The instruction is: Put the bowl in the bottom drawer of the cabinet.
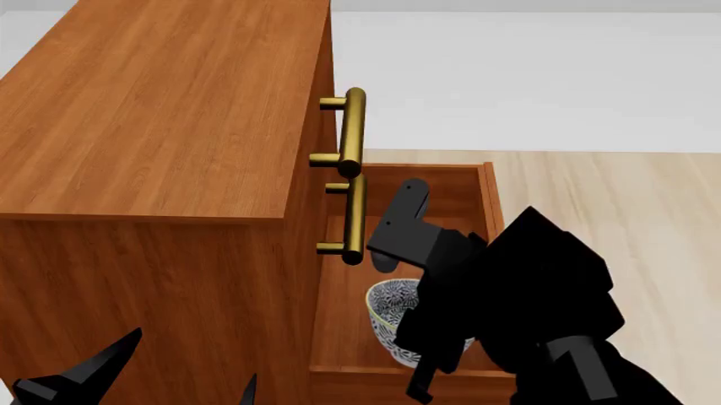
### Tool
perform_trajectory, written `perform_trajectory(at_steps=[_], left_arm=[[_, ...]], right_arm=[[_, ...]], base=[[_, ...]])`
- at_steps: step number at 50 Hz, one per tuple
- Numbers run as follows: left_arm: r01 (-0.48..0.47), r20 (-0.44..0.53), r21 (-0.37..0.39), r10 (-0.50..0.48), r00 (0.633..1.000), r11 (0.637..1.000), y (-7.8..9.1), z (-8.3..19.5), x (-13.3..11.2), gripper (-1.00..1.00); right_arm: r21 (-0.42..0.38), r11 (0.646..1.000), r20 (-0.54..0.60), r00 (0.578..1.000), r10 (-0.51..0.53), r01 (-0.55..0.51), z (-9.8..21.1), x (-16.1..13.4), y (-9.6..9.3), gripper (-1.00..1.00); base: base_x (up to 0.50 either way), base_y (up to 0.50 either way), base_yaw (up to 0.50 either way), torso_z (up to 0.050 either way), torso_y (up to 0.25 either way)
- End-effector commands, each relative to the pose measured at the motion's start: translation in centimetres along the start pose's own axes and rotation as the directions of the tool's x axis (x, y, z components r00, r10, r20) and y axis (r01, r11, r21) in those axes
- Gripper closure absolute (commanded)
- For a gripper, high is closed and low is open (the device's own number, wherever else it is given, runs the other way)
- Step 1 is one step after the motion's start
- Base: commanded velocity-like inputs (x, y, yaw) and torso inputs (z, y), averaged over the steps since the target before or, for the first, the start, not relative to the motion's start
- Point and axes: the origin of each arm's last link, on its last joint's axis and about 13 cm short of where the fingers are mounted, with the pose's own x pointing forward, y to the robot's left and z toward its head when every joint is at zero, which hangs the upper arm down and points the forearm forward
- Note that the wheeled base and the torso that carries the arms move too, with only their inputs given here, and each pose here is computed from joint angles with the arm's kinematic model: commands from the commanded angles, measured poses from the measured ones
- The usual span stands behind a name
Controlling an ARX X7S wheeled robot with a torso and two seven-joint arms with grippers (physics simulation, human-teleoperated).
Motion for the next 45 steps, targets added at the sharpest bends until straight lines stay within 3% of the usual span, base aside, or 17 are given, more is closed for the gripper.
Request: perform_trajectory(at_steps=[1, 30, 45], left_arm=[[-0.001, 0.001, -0.001, 0.001, 1.0, 1.0, 0.0, -0.1, 0.0, -1.0], [0.007, -0.005, 0.003, -0.007, 1.0, 1.0, 0.0, 0.1, 0.0, -1.0], [0.005, -0.002, 0.006, -0.005, 1.0, 1.0, -0.1, 0.1, -0.1, -1.0]], right_arm=[[-0.009, 1.0, 0.012, 1.0, 0.002, -0.002, 0.2, 0.1, 0.0, 1.0], [-0.043, 0.999, 0.008, 1.0, -0.022, 0.022, 1.6, -0.1, 0.0, 1.0], [-0.015, 1.0, -0.011, 1.0, -0.026, 0.026, 1.0, -0.2, 0.0, 1.0]], base=[[0.0, 0.0, 0.0, 0.0, 0.0], [0.0, 0.0, 0.0, 0.0, 0.0], [0.0, 0.0, 0.0, 0.001, 0.001]])
